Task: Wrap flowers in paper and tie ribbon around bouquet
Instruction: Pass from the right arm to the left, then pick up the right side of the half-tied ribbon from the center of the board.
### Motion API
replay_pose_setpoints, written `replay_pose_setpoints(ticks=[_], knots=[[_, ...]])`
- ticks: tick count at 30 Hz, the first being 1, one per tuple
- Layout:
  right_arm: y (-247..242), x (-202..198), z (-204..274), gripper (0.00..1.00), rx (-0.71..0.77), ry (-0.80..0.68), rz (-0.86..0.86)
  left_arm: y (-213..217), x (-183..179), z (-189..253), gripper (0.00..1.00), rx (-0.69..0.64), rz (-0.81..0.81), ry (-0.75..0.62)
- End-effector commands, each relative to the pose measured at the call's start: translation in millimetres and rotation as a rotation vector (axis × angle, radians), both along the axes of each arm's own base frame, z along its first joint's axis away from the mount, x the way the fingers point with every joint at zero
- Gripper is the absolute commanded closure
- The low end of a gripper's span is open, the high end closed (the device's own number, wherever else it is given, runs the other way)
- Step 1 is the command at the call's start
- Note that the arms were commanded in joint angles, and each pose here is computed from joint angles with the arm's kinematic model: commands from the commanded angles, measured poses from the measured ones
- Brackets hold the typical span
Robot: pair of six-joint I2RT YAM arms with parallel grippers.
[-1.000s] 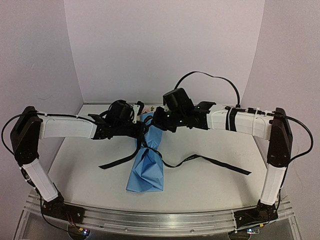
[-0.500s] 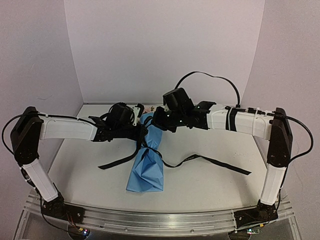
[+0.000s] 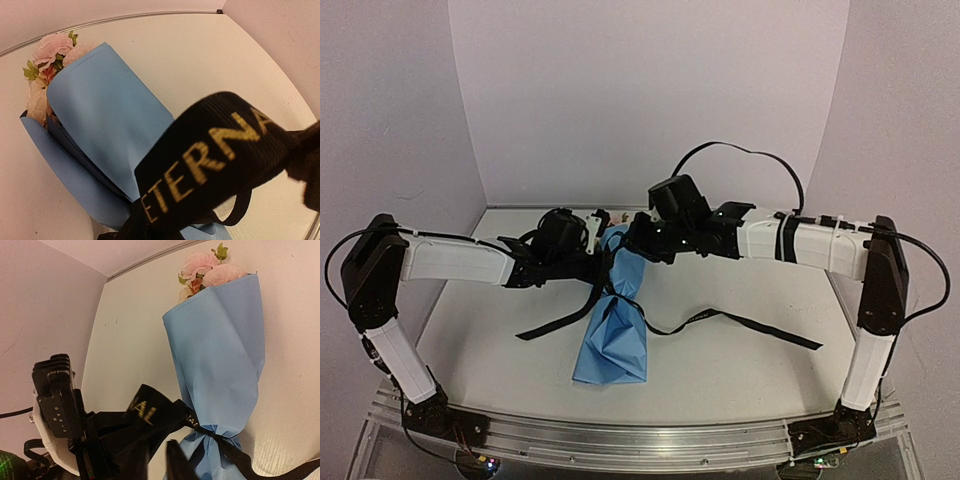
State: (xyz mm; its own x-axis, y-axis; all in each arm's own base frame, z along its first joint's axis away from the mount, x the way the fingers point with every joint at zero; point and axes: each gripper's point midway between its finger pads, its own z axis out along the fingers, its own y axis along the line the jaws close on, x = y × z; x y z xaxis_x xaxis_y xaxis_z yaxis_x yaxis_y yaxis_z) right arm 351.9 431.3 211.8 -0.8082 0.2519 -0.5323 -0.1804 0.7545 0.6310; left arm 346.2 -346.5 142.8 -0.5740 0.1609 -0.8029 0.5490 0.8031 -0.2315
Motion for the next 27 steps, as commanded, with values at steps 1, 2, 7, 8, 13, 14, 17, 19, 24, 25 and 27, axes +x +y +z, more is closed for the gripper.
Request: replay_pose_setpoints(ticks=[1,2,7,8,13,14,17,19,24,25,27], knots=[[-25,-3,29,0.50,-0.005,-0.071,-0.049,0,-5,10,1.00,-0.030,-0.029,-0.056],[-31,-4,27,0.45,-0.024,-0.071,-0.060,-1,-6,11,1.00,-0.034,-0.042,-0.063],[-76,-17,17,0.41,-0.118,-0.057,-0.139,-3,-17,13,1.00,-0.068,-0.099,-0.093],[-89,-20,10,0.41,-0.141,-0.037,-0.166,-4,-18,15,1.00,-0.073,-0.113,-0.102],[-159,-44,-40,0.40,-0.239,0.081,-0.304,-8,-22,18,1.00,-0.085,-0.154,-0.125],[-174,-51,-52,0.40,-0.248,0.115,-0.339,-9,-22,20,1.00,-0.089,-0.158,-0.128],[-213,-67,-85,0.38,-0.254,0.225,-0.454,-9,-24,26,1.00,-0.100,-0.168,-0.140],[-235,-77,-108,0.38,-0.261,0.299,-0.513,-9,-25,29,1.00,-0.106,-0.172,-0.147],[-264,-79,-134,0.33,-0.241,0.401,-0.653,-9,-28,28,1.00,-0.110,-0.184,-0.148],[-264,-75,-136,0.32,-0.238,0.415,-0.664,-9,-28,28,1.00,-0.112,-0.184,-0.149],[-262,-65,-138,0.29,-0.222,0.446,-0.685,-9,-29,28,1.00,-0.114,-0.185,-0.150]])
